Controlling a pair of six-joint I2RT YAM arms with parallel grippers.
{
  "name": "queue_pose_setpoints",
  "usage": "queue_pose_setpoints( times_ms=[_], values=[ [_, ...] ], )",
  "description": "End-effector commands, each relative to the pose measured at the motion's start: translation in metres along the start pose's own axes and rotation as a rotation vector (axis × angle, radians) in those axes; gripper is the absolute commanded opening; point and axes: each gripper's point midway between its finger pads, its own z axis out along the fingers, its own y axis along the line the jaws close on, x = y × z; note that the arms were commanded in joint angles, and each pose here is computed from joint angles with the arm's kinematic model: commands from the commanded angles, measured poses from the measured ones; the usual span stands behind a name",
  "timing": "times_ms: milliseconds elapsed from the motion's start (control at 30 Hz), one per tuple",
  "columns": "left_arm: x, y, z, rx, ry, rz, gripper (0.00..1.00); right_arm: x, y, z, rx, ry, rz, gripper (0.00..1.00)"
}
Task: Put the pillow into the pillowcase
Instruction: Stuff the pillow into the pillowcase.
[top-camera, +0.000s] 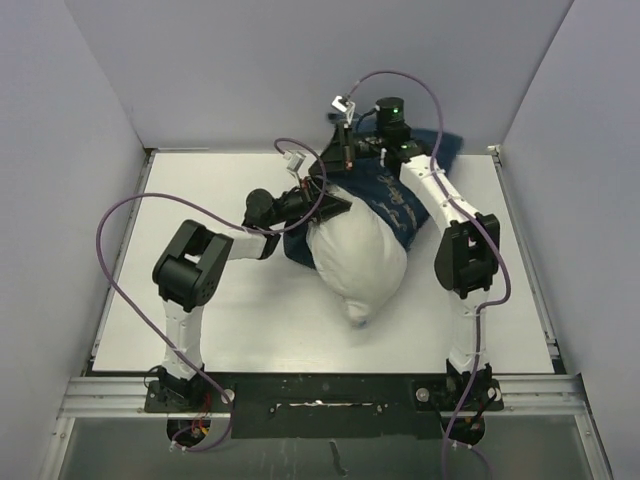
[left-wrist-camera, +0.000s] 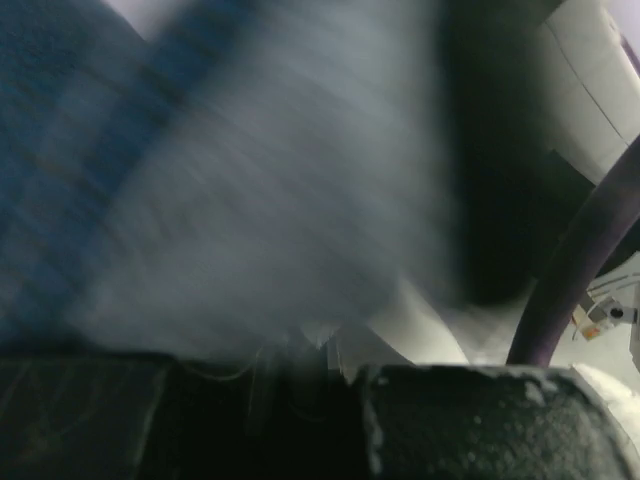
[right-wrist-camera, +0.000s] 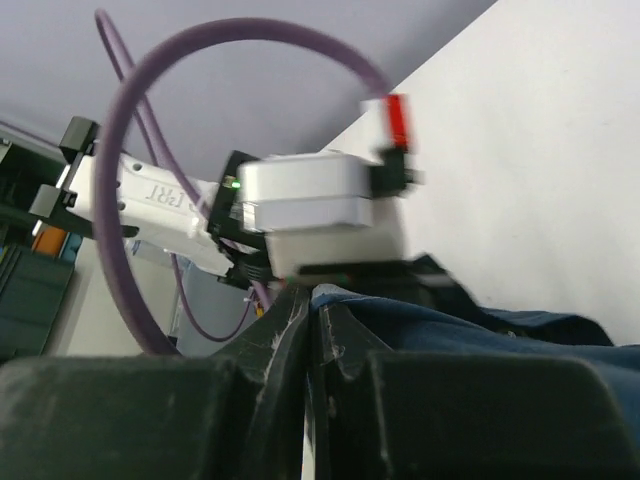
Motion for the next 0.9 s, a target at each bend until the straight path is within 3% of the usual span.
queue_pose_setpoints(
  times_ms=[0, 167, 300, 433, 533, 667, 800, 867],
  values=[
    [-0.014, 0.033, -0.009, -0.064, -0.153, -0.089, 0.00, 0.008, 0.141, 0.050, -0.239, 0.082, -0.254, 0.00],
    [-0.074, 0.056, -0.077, -0.282, -0.545, -0.070, 0.00, 0.041, 0.125, 0.033, -0.149, 0.121, -0.268, 0.00],
    [-0.066, 0.077, -0.143, -0.490, -0.719, -0.131, 0.00, 0.066, 0.075, 0.006, 0.017, 0.167, -0.304, 0.00],
    [-0.062, 0.084, -0.165, -0.594, -0.816, -0.123, 0.00, 0.099, 0.062, 0.014, 0.022, 0.267, -0.282, 0.00],
    [-0.070, 0.082, -0.164, -0.623, -0.894, -0.094, 0.00, 0.136, 0.086, 0.044, -0.089, 0.365, -0.254, 0.00],
    [-0.081, 0.064, -0.148, -0.570, -0.911, -0.075, 0.00, 0.185, 0.127, 0.074, -0.246, 0.467, -0.191, 0.00],
    [-0.091, 0.035, -0.146, -0.507, -0.933, -0.074, 0.00, 0.184, 0.156, 0.080, -0.294, 0.466, -0.258, 0.00],
    [-0.094, 0.021, -0.151, -0.501, -0.937, -0.042, 0.00, 0.176, 0.146, 0.077, -0.235, 0.451, -0.292, 0.00]
  ],
)
